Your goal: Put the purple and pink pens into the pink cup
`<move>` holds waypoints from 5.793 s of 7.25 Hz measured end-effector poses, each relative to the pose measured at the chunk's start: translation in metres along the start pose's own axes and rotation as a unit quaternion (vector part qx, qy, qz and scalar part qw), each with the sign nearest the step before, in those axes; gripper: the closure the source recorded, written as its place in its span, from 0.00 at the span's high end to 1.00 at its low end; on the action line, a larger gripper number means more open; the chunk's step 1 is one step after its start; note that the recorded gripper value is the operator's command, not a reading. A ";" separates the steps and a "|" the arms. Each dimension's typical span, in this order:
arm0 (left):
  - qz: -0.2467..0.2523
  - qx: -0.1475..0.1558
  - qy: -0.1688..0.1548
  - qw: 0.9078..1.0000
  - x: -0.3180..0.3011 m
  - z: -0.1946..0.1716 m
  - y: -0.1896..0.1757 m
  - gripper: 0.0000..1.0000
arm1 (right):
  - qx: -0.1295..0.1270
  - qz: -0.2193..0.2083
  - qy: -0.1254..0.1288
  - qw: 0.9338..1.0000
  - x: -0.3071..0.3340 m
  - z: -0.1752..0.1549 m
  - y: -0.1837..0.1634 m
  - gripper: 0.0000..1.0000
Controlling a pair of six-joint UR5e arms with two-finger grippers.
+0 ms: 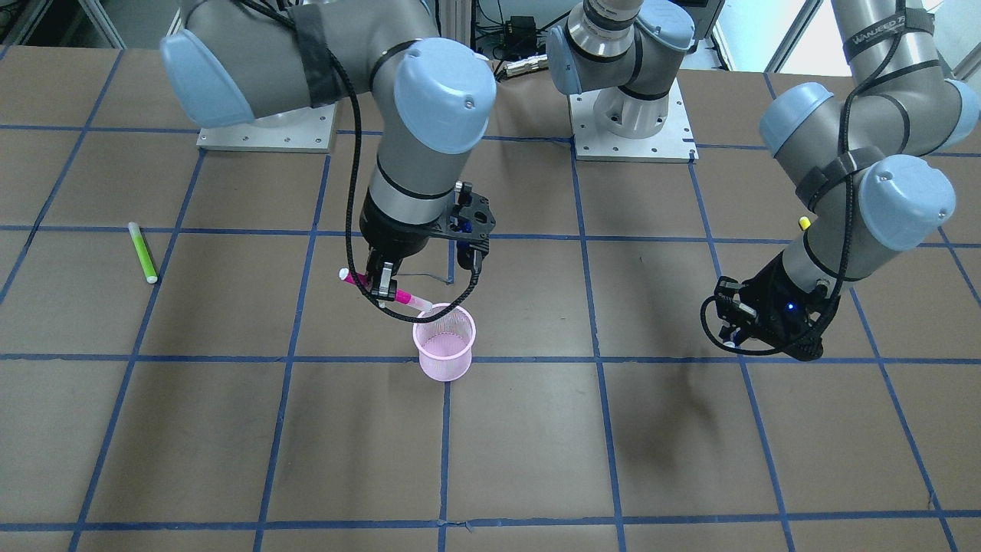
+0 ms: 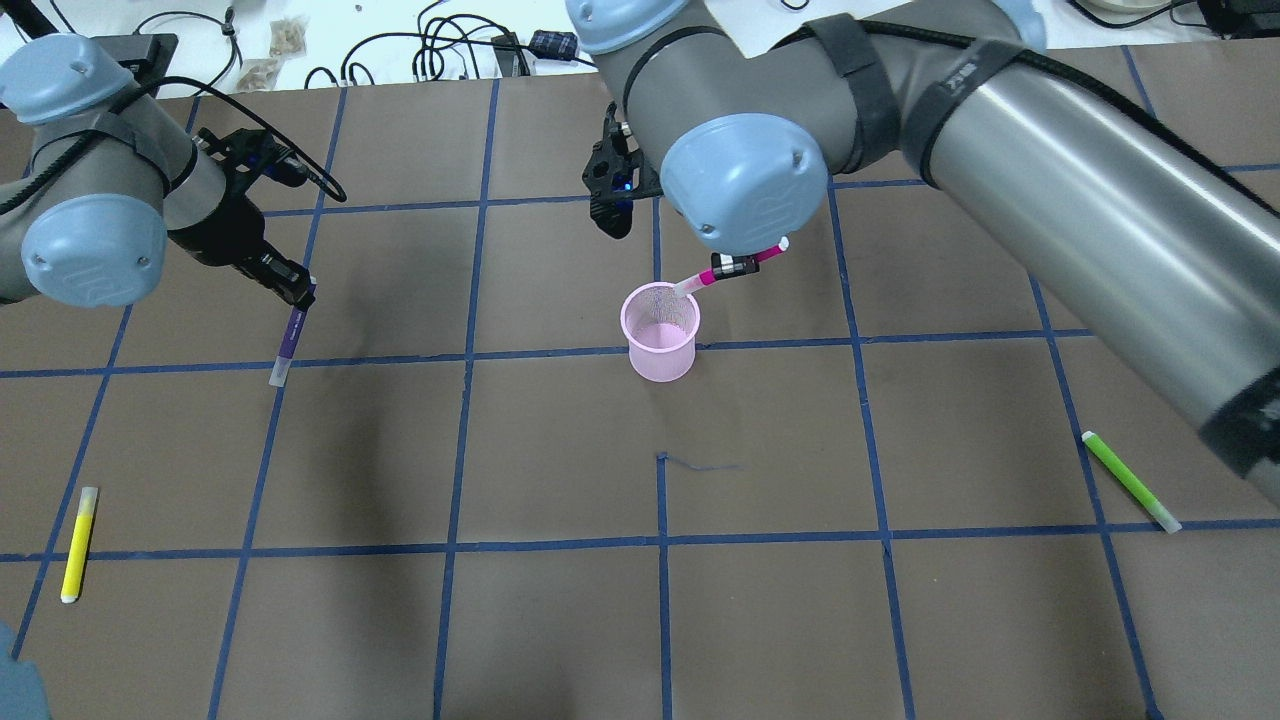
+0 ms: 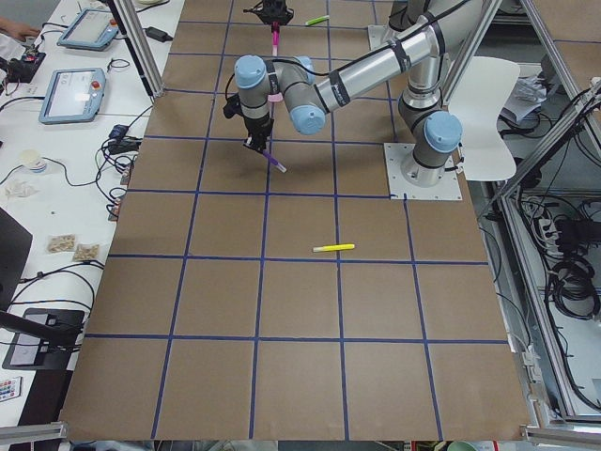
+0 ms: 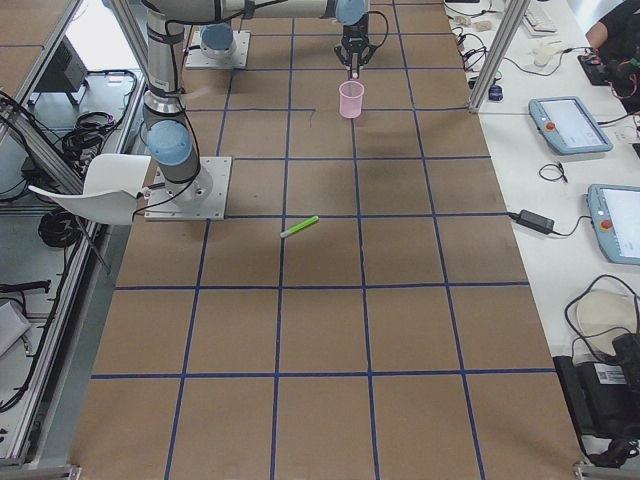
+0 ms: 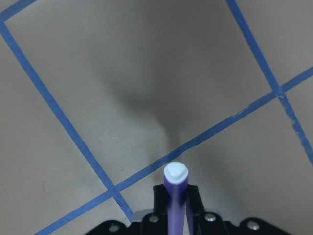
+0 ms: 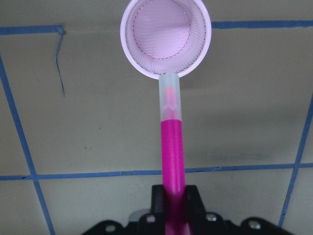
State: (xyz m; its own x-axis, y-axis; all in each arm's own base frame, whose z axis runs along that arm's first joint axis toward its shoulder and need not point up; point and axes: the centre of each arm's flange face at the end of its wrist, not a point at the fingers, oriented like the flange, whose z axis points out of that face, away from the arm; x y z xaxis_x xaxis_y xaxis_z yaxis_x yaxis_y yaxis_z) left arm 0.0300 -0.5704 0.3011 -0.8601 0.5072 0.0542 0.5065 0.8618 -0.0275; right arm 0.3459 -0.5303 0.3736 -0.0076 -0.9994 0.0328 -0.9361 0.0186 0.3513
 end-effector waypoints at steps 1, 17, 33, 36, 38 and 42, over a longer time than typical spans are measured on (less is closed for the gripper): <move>0.000 0.004 0.002 1.000 0.001 -0.001 0.000 0.00 | -0.026 -0.005 -0.009 1.000 -0.004 0.006 -0.014 0.02; -0.038 0.148 0.010 0.988 0.083 -0.054 -0.059 0.00 | 0.024 0.173 -0.013 0.985 0.035 -0.035 0.136 0.89; -0.137 0.246 0.070 0.957 0.320 0.011 -0.135 0.11 | 0.155 0.723 -0.112 0.664 -0.017 -0.060 0.265 1.00; -0.141 0.233 0.056 0.961 0.321 0.026 -0.137 1.00 | 0.154 0.721 -0.114 0.666 -0.018 -0.059 0.264 1.00; -0.147 0.234 0.053 0.960 0.320 0.025 -0.138 1.00 | 0.153 0.721 -0.114 0.666 -0.018 -0.058 0.264 1.00; -0.178 0.170 0.045 0.968 0.251 -0.090 -0.154 1.00 | 0.153 0.720 -0.115 0.667 -0.019 -0.057 0.263 1.00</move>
State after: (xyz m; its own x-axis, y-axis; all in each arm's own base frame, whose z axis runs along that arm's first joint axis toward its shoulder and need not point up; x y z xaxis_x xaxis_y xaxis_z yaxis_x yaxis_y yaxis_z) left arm -0.2581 -0.5766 0.4089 -0.9598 0.1896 0.2071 0.1175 0.9411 -0.3170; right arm 0.1197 -0.5052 0.5190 -0.9972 0.0696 -0.0268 0.0719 0.9926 -0.0974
